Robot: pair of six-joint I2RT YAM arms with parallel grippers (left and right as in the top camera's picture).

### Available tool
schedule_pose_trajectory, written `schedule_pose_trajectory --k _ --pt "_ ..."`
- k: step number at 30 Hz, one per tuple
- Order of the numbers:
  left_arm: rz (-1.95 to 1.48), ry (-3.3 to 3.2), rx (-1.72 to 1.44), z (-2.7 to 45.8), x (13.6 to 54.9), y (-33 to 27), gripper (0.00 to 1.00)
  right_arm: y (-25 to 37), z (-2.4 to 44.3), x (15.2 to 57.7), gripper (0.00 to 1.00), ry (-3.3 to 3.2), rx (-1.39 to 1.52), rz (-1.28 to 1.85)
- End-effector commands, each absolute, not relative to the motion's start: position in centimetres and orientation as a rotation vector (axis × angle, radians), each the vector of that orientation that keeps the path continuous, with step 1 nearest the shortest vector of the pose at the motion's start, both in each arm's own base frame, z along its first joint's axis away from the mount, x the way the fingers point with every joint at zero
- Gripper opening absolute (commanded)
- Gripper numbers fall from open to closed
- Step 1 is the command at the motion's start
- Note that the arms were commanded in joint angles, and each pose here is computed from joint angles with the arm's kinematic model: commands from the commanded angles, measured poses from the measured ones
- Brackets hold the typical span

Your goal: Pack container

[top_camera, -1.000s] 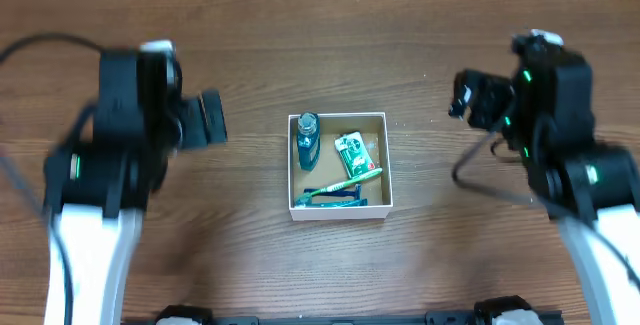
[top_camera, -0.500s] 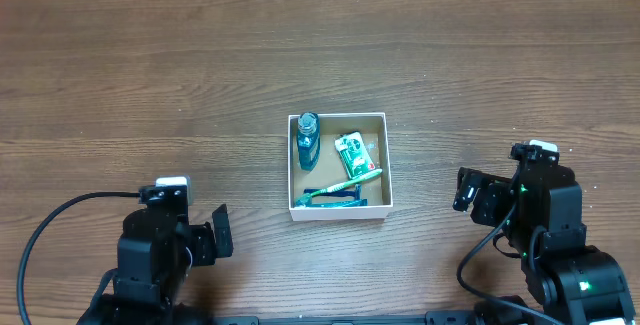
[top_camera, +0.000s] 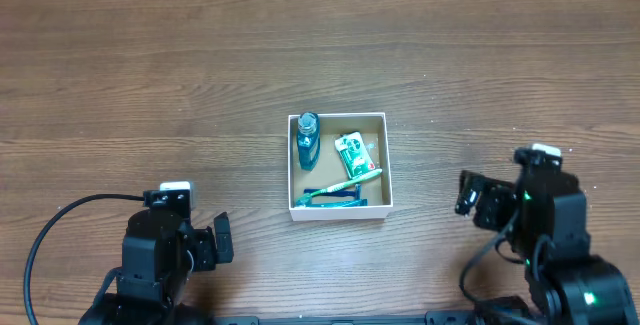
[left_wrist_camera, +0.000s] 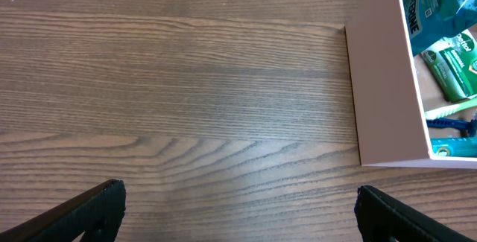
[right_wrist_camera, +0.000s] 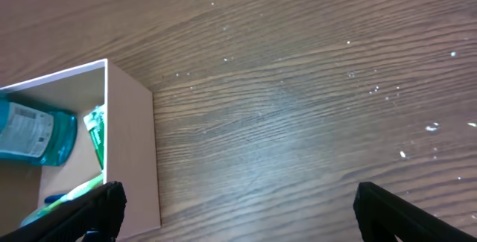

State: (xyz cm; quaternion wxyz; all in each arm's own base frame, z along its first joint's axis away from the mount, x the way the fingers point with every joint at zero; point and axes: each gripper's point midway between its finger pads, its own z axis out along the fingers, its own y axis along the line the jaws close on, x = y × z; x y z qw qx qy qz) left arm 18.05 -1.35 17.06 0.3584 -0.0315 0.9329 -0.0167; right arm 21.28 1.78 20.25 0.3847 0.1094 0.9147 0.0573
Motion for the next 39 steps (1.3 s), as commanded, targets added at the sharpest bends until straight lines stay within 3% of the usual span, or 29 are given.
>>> schedule_pose_trajectory --k 1,7,16,19,39 --pt "-0.04 2.412 -0.067 16.9 18.0 -1.4 1.0 1.4 21.4 20.1 1.0 2.215 0.276 0.164" --pt "-0.04 2.412 -0.067 16.9 18.0 -1.4 1.0 1.7 19.0 19.0 1.0 1.955 0.242 0.259" --pt "-0.039 2.412 -0.067 16.9 18.0 -1.4 1.0 2.6 20.9 24.0 1.0 1.503 0.029 0.181" --pt "-0.04 2.412 -0.067 16.9 18.0 -1.4 1.0 4.4 18.3 24.3 1.0 1.536 -0.157 0.141" --pt "-0.04 2.412 -0.067 16.9 18.0 -1.4 1.0 4.2 17.0 24.3 1.0 1.587 -0.157 0.136"
